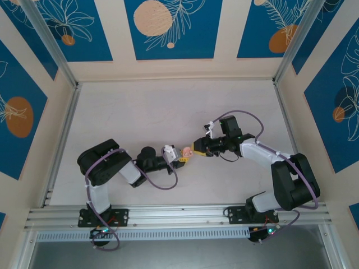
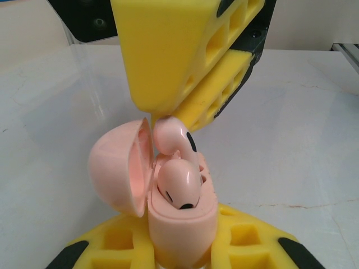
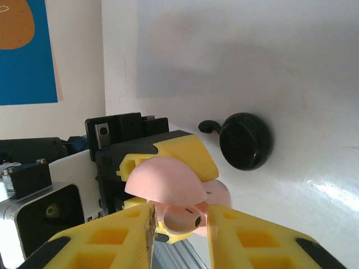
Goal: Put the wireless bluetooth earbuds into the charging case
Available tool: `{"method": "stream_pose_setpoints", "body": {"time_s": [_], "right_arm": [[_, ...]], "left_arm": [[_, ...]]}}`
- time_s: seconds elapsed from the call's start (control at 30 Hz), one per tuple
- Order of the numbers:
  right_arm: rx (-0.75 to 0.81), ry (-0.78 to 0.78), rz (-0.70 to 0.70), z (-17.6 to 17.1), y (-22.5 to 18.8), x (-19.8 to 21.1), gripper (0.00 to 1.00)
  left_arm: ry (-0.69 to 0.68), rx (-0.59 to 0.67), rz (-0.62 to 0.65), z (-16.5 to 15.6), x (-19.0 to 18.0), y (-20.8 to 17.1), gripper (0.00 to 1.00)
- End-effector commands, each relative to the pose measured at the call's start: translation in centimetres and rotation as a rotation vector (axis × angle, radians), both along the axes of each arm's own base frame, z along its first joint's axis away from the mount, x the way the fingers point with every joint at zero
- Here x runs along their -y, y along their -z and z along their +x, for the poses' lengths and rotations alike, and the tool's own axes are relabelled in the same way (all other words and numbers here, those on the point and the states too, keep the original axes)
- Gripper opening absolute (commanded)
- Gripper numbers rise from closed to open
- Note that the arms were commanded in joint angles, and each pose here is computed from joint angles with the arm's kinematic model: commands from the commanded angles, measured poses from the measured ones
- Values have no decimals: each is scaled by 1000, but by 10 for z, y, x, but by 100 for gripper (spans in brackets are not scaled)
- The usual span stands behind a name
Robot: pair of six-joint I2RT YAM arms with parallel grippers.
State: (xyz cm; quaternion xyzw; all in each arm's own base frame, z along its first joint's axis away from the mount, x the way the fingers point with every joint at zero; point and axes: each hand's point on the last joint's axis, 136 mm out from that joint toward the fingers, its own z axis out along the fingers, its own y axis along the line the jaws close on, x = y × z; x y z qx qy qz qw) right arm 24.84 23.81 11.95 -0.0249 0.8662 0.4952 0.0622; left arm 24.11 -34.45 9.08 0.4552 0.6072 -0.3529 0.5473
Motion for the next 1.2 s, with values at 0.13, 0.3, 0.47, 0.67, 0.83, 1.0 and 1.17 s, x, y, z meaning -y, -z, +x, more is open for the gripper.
{"method": "stream_pose_setpoints", "body": {"time_s": [0.13,0.3,0.47,0.67,0.83,1.0,1.17], "right_arm": [[8,-31,0,0,-1,-6,27],[4,-32,-7,-1,1,-6,23],[-8,-32,-14,-3,4,-6,22],[-18,-32,-25,-5,6,-5,22],[-21,-31,-33,-8,7,-3,22],[-25,-30,-42,-9,7,-2,22],[-25,-23,-55,-11,8,1,23]], "left_arm": [[32,57,-44,-7,5,-20,5],[30,56,-43,-6,5,-20,5],[29,56,-43,-7,5,-20,5],[29,54,-41,-7,4,-19,5],[25,54,-40,-7,3,-19,4],[26,55,-40,-7,3,-19,5],[26,56,-42,-7,3,-20,5]]}}
